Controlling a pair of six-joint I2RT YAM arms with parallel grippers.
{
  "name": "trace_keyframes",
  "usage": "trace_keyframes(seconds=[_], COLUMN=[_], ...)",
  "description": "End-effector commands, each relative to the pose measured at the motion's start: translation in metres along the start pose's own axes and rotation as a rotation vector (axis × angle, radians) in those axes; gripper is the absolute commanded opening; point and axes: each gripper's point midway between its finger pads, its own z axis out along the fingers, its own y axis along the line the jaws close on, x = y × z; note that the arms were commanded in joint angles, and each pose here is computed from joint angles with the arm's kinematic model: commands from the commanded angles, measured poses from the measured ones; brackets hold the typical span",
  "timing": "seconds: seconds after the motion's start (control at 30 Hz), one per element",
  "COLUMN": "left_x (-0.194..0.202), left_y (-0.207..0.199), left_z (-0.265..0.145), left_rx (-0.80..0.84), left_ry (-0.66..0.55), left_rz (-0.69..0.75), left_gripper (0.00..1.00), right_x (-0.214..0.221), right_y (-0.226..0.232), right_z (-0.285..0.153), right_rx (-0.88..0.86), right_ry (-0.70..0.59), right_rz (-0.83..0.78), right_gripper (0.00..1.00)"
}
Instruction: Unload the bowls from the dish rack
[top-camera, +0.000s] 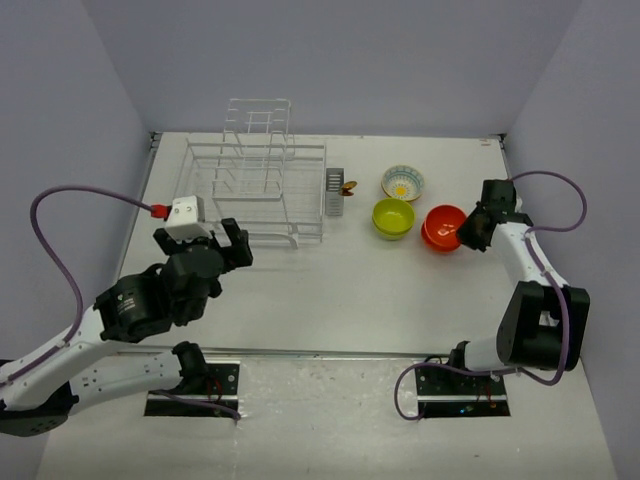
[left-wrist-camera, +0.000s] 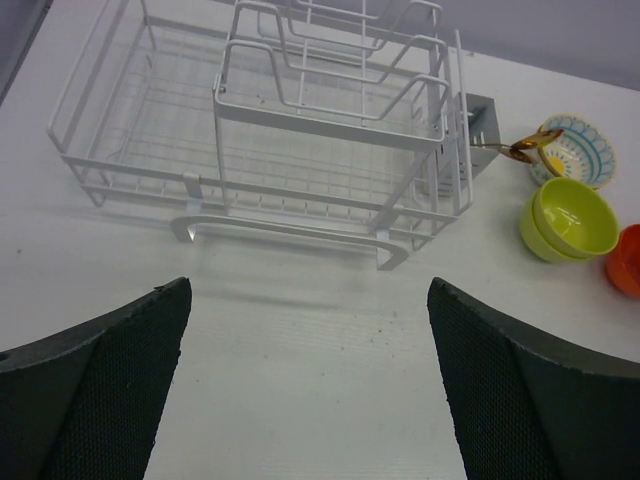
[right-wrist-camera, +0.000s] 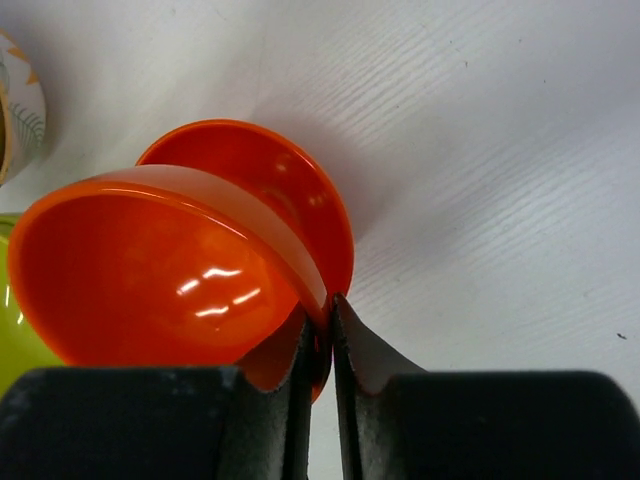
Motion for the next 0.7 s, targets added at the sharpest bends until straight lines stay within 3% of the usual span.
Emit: trace_keyframes(seconds=[0.0, 0.13, 0.2, 0.37, 0.43, 0.5, 0.53, 0.67], left_x=[0.017, 0.03, 0.038, 0.04, 0.034, 0.032, 0.027, 0.031], left_y=[0.012, 0.011, 0.007, 0.008, 0.018, 0.028, 0.041, 0.074], left_z=[0.01, 0.021, 0.031, 0.053, 0.06, 0.065, 0.071, 0.074], left_rx=[-0.118, -0.151, -0.162, -0.183, -0.203, -0.211, -0.255, -0.333], left_ry=[0.008, 0.022, 0.042, 0.074, 0.066, 0.072, 0.057, 0.077], left_rz=[0.03, 0.067, 0.08, 0.031, -0.018, -0.031, -0.054, -0.072], left_gripper=[1.0, 1.0, 1.0, 1.0, 1.0, 1.0, 1.0, 1.0], right_x=[-0.021, -0.018, -0.019, -0.027, -0.032, -0.033, -0.031, -0.023], right_y=[0.012, 0.018, 0.023, 0.026, 0.034, 0.046, 0.046, 0.034], right_z=[0.001, -0.001, -0.009, -0.041, -0.076, -0.12, -0.135, -0.2], right_rx=[-0.048, -0.086, -0.116, -0.155, -0.24, -0.364, -0.384, -0.428], right_ry=[-0.078, -0.059, -0.068, -0.109, -0.171, -0.243, -0.263, -0.361], right_rz=[0.035, 0.018, 0.01, -0.004, -0.016, -0.06, -0.094, -0.162], right_gripper=[0.14, 0.26, 0.39, 0.53, 0.6, 0.76, 0.96, 0.99])
